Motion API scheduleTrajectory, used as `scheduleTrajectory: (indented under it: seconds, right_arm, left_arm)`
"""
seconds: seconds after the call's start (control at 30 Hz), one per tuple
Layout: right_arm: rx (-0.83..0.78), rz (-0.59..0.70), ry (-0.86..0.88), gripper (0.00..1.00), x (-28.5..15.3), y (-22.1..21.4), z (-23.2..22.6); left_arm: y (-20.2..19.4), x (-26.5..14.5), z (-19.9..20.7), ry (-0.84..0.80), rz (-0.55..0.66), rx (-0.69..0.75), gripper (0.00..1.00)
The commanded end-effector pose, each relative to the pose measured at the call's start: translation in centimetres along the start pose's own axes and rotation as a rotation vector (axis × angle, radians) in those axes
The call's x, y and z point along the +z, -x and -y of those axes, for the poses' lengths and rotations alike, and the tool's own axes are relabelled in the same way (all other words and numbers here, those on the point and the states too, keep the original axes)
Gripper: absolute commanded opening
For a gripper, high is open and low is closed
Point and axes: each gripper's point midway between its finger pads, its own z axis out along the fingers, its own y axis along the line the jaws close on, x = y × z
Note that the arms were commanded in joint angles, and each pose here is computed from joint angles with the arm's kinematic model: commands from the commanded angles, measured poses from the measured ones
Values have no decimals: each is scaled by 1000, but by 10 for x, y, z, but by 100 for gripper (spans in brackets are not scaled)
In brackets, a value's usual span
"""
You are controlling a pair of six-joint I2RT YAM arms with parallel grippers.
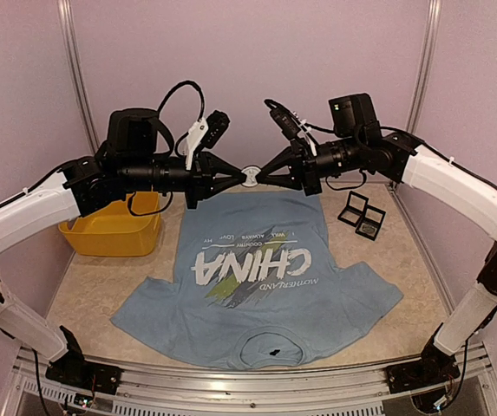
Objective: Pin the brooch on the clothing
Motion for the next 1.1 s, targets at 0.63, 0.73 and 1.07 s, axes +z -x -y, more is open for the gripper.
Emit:
scheduleTrajectory:
  seconds: [0.63, 0.73, 1.07]
  right_arm:
    - [68, -21, -117, 0, -6, -27, 22]
    - [240, -78, -331, 0, -25, -82, 67]
    - [705, -224, -667, 0, -60, -272, 82]
  left_arm:
    - [-21, 19, -19, 47, -56, -80, 50]
    - [-58, 17, -57, 211, -125, -194, 61]
    - [-292, -15, -69, 516, -549, -646, 55]
